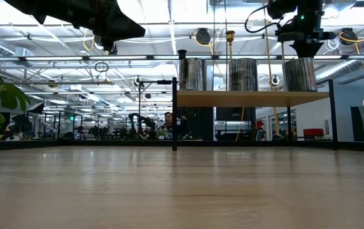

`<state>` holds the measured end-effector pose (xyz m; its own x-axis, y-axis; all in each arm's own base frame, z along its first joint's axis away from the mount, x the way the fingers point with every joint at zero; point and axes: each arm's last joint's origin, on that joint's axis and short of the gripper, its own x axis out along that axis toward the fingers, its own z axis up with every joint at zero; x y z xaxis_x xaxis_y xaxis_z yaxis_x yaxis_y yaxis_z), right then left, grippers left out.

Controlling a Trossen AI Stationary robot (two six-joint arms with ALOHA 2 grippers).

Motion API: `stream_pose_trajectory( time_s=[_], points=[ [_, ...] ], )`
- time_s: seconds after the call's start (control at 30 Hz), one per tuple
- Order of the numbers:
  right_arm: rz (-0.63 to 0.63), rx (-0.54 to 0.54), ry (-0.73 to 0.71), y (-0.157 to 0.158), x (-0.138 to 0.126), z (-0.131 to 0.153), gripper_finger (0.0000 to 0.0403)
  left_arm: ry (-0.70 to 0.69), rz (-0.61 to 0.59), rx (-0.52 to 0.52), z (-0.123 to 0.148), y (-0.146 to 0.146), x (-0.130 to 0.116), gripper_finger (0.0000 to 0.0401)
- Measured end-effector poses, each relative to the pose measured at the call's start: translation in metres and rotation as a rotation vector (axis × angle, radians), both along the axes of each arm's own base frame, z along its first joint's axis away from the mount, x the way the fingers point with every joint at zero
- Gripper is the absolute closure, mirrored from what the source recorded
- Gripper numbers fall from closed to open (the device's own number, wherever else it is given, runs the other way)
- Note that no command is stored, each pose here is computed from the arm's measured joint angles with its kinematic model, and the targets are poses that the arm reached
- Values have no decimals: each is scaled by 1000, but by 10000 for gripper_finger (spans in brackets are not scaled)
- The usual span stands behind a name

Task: Pick & Place candle stick holders
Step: Put the orange scented candle on the shelf

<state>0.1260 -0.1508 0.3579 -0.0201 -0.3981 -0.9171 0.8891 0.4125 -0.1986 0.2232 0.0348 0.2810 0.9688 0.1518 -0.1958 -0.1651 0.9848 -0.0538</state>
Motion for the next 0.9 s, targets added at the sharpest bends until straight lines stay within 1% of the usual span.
stream_pose_trajectory(
  time_s=[0.1,0.2,0.33,0.47,0.7,0.9],
  points=[
    [0,-3,-2,-1,1,-2,376,0,1,-2,0,0,0,361],
    [2,3,4,-3,2,-11,367,-2,2,-11,0,0,0,361],
    [56,-18,31,-5,4,-19,351,-2,3,-14,0,0,0,361],
    [69,-66,48,-6,4,-17,337,-5,7,-34,0,0,0,361],
    [91,-89,25,2,-3,-10,321,-8,9,-43,0,0,0,361],
    [122,-74,-68,12,-9,-3,312,-11,12,-57,0,0,0,361]
  ],
)
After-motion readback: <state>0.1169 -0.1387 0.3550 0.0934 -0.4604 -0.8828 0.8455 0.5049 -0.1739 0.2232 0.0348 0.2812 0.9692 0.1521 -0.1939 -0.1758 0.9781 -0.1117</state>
